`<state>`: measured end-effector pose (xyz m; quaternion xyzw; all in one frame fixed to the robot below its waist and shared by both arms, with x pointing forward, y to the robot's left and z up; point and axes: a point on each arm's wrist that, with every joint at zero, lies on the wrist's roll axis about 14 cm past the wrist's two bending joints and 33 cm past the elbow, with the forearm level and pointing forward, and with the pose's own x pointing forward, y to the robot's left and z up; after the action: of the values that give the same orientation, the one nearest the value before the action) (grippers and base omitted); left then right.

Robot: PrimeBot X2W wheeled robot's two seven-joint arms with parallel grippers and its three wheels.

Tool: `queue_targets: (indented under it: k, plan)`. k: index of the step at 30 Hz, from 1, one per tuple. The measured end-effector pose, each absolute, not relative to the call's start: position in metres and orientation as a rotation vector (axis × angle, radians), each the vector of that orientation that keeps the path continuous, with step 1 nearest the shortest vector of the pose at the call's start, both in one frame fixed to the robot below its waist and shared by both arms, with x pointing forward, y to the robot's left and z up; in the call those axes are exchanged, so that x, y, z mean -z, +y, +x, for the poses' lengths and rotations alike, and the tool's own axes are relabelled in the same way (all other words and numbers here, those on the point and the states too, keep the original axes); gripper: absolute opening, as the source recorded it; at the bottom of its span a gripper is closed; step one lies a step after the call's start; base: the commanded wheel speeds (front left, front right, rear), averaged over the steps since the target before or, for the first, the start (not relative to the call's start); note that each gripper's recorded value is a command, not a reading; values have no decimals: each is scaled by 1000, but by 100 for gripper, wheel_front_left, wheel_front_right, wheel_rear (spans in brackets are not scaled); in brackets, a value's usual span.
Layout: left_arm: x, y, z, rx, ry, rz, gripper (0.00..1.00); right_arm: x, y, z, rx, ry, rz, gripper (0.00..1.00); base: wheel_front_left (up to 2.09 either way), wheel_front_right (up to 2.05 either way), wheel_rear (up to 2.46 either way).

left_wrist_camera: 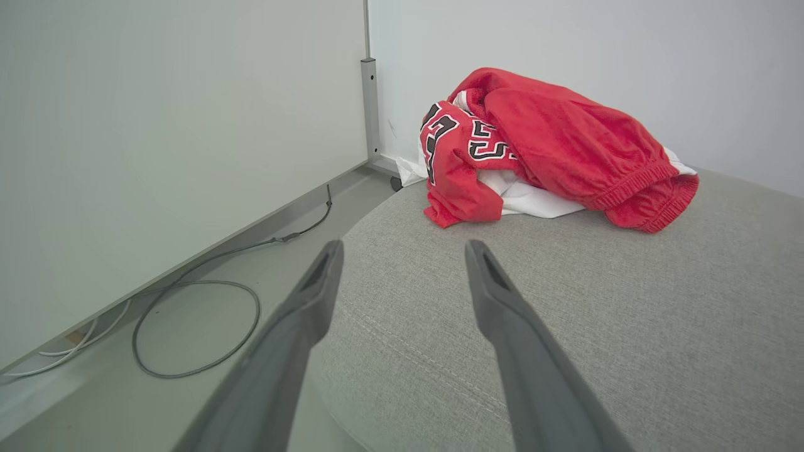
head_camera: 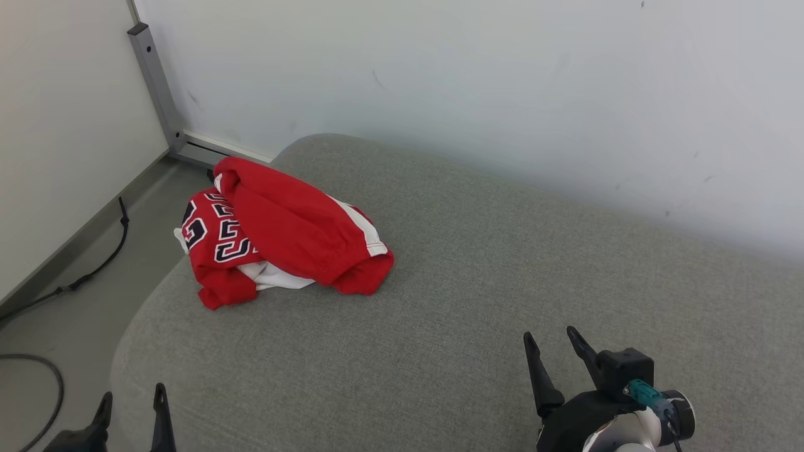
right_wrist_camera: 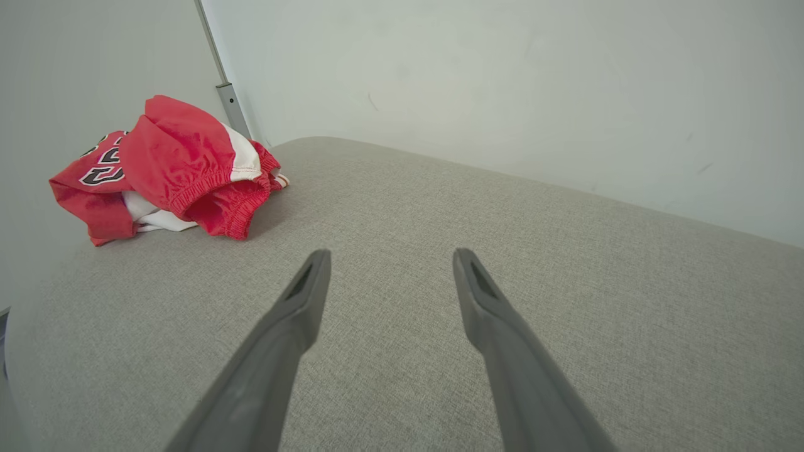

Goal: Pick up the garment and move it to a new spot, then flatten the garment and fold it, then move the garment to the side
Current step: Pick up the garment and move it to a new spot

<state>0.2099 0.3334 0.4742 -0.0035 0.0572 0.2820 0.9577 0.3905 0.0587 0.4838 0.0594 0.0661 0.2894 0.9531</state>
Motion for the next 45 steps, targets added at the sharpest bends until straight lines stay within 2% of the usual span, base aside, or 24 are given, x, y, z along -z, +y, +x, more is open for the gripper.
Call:
queue_targets:
  k: [5,13,17,25,36,44,45]
  plan:
    - [-477,328,222,-508,124,-12,100,-483,56,388,-585,135,116,100,0,0,0]
    - [-549,351,288,-371,0,65,100,-478,49,385,-574,155,117,100,0,0,0]
    - [-561,346,327,-281,31,64,100,-477,41,387,-556,154,112,100,0,0,0]
    - [-567,348,399,-223,130,-30,100,-472,7,403,-485,158,69,100,0,0,0]
    - [-473,314,444,-149,523,-95,100,-460,-42,422,-377,183,9,100,0,0,0]
    - [-411,286,445,-92,780,-81,100,-445,-67,424,-322,232,-5,100,0,0,0]
    - [-404,283,444,-88,807,-79,87,-445,-69,425,-318,232,-6,100,0,0,0]
